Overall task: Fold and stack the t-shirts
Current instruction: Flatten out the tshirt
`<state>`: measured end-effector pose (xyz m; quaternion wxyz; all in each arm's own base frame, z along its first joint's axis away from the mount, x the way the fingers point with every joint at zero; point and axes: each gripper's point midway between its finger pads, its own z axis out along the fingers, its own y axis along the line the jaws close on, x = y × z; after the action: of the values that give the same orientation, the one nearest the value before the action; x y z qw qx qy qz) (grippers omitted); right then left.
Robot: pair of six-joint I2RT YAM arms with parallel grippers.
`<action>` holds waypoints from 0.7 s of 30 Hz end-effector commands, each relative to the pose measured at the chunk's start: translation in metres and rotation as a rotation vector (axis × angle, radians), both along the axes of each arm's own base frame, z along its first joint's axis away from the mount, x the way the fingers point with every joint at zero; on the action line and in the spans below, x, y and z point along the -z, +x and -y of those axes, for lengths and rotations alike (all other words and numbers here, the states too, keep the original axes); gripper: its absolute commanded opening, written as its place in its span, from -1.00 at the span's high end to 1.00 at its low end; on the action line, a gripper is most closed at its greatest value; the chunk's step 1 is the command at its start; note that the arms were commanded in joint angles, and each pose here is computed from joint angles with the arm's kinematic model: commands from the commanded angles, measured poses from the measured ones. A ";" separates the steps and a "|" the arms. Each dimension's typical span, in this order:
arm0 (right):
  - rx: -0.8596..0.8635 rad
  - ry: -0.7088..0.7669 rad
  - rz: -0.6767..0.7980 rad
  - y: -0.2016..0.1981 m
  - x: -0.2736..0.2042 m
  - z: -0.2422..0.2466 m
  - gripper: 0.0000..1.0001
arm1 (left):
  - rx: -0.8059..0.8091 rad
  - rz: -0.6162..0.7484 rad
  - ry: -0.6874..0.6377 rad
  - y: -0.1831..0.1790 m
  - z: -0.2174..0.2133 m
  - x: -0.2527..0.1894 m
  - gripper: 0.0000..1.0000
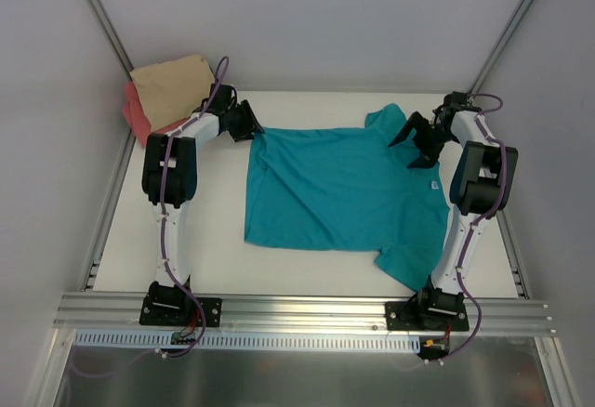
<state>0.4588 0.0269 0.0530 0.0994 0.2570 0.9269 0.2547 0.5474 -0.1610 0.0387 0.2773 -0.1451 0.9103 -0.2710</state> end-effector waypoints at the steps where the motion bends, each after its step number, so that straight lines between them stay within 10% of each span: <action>1: 0.001 -0.009 0.047 0.000 -0.028 0.004 -0.99 | -0.019 0.059 0.012 0.014 -0.009 -0.015 0.09; 12: -0.010 -0.016 0.032 0.000 -0.027 0.006 -0.99 | -0.041 0.089 -0.023 0.031 -0.003 -0.010 0.29; 21: -0.004 -0.014 0.016 -0.001 -0.024 0.007 -0.99 | -0.051 0.093 -0.028 0.039 -0.003 -0.008 1.00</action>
<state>0.4536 0.0270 0.0548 0.0883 0.2571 0.9286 0.2525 0.5697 -0.1621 0.0274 0.2937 -0.1571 0.8998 -0.2817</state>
